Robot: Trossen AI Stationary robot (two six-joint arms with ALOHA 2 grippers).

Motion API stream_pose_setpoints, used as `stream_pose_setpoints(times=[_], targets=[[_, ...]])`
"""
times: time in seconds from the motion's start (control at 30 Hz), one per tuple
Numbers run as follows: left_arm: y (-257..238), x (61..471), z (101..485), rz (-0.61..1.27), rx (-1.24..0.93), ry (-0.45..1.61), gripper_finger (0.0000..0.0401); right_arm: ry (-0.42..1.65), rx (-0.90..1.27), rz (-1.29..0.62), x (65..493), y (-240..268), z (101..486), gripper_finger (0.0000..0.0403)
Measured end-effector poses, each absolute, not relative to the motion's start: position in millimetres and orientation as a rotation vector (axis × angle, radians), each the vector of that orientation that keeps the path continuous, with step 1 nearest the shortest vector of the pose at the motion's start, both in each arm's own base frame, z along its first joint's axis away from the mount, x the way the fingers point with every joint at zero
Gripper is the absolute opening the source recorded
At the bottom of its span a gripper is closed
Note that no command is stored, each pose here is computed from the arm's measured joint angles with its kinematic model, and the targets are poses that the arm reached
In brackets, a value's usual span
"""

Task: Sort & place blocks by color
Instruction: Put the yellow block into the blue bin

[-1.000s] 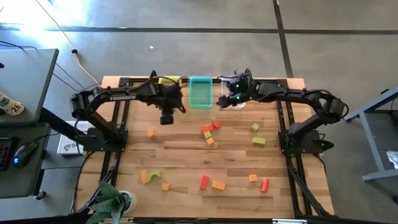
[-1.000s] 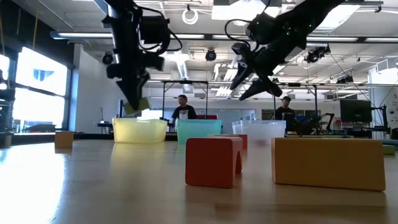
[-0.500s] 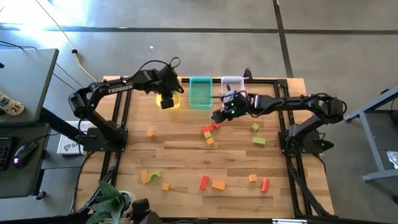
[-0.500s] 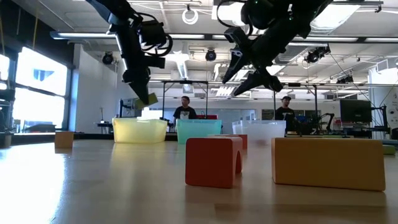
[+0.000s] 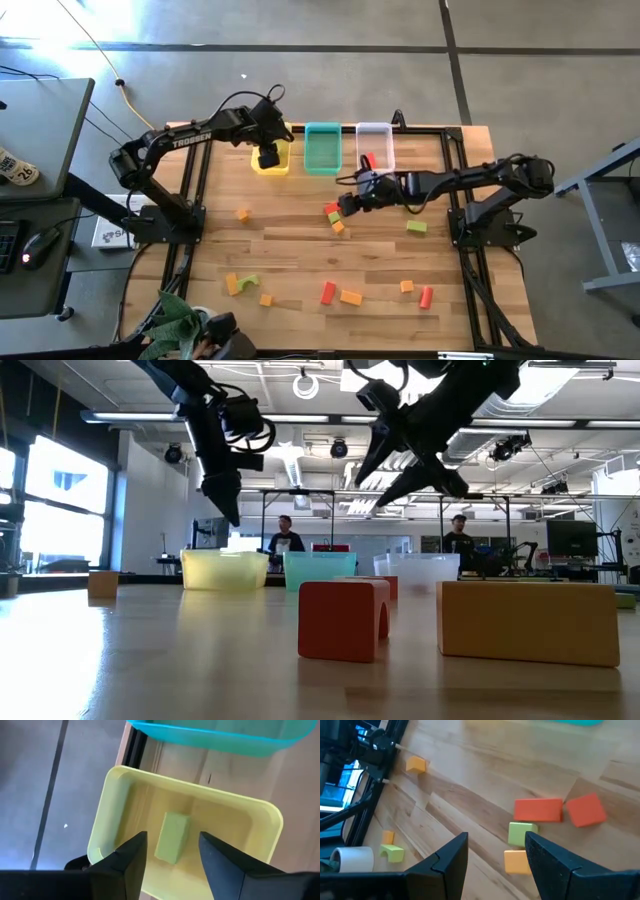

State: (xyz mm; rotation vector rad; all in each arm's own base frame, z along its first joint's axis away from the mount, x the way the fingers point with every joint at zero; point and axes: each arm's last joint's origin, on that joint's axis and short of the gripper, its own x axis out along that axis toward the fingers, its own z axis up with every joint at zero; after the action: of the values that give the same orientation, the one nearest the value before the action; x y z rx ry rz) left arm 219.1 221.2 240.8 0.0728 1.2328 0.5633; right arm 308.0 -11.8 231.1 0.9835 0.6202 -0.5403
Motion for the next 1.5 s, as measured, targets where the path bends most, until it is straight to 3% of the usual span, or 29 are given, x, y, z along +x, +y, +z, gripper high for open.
stream_pose_setpoints(times=[0.43,0.7,0.97,1.2,1.5], targets=[[201,236,243,0.52,0.087,1.208,0.0178,0.63,1.017,-0.518,308,7,231,0.0183],[173,248,247,0.491,0.044,1.2,0.0177,0.66,0.911,-0.465,308,11,231,0.0191],[132,244,265,0.496,-0.069,1.187,0.0177,0.675,0.816,-0.39,309,15,232,0.0232],[97,232,289,0.538,-0.2,1.1,0.0176,0.681,0.708,-0.281,317,17,256,0.0234],[69,217,315,0.535,-0.364,0.944,0.0177,0.732,0.669,-0.344,324,16,263,0.0234]])
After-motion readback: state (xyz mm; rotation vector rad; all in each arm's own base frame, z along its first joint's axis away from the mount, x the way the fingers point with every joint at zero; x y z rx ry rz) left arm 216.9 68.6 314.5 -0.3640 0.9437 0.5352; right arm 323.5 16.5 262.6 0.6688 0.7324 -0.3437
